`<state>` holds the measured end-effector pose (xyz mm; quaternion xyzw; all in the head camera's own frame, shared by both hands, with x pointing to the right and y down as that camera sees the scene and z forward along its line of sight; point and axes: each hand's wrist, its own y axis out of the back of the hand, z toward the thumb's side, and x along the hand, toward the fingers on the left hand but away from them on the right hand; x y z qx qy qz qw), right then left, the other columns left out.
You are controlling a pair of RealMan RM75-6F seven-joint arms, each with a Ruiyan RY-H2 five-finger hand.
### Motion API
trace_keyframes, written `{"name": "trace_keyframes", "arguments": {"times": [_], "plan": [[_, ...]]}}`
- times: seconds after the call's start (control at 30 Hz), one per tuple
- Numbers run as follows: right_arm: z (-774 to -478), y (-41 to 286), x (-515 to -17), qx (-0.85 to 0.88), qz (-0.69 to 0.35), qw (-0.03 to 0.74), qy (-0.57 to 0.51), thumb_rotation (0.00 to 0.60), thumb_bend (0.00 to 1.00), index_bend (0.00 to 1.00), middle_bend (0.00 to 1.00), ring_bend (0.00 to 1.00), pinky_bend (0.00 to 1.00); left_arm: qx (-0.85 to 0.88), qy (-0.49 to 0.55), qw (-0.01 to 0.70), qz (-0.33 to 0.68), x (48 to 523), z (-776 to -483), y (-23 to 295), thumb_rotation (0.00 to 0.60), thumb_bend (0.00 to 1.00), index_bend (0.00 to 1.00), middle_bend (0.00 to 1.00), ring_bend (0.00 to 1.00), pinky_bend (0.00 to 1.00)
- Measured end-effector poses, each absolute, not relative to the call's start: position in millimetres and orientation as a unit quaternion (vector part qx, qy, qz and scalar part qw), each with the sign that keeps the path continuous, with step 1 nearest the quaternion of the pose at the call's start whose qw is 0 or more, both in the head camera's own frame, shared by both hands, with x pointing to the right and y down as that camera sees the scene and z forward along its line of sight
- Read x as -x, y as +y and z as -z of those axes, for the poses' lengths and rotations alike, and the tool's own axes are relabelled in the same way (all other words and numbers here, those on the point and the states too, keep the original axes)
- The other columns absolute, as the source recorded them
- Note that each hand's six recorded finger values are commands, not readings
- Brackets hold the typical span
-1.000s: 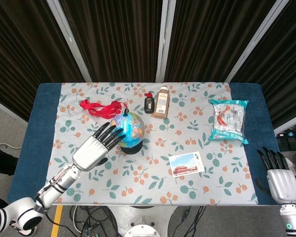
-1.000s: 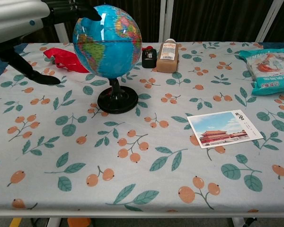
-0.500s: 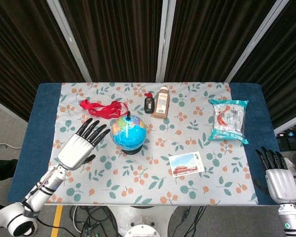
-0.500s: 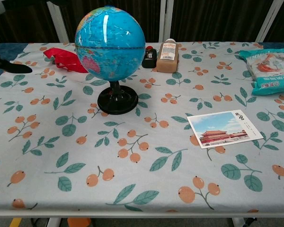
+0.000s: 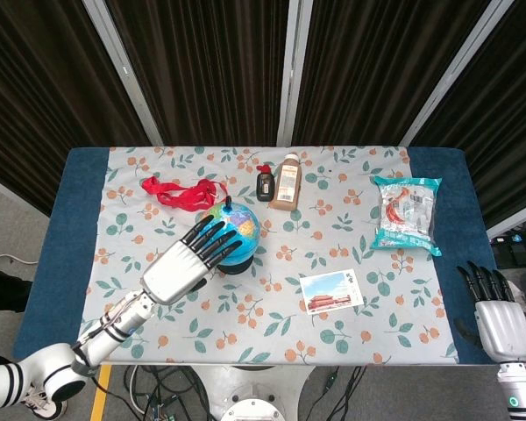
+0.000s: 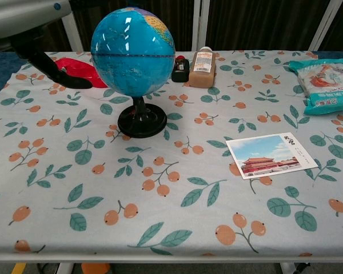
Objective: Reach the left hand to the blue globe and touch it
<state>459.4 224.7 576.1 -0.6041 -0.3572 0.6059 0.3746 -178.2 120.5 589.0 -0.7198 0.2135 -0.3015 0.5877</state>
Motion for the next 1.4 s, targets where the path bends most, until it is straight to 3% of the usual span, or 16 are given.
{"name": "trace_keyframes", "arguments": {"times": [0.9,1.4], "plan": [[-577.8,224.8,-458.3,0.606,-0.606,0.375,-0.355,0.600,0.17,0.00,0.00,0.00,0.00,0.730,0.199,0.572,0.318,180.0,-606.1,122.0,0.600,0.14,0.08,0.07,0.00,0.00],[-575.9,223.6,-455.9,0.604,-0.604,0.378,-0.356,0.600,0.17,0.00,0.00,0.00,0.00,0.702,0.226,0.553,0.387,243.2,-609.2,126.8,0.600,0.14,0.08,0.07,0.00,0.00]]}}
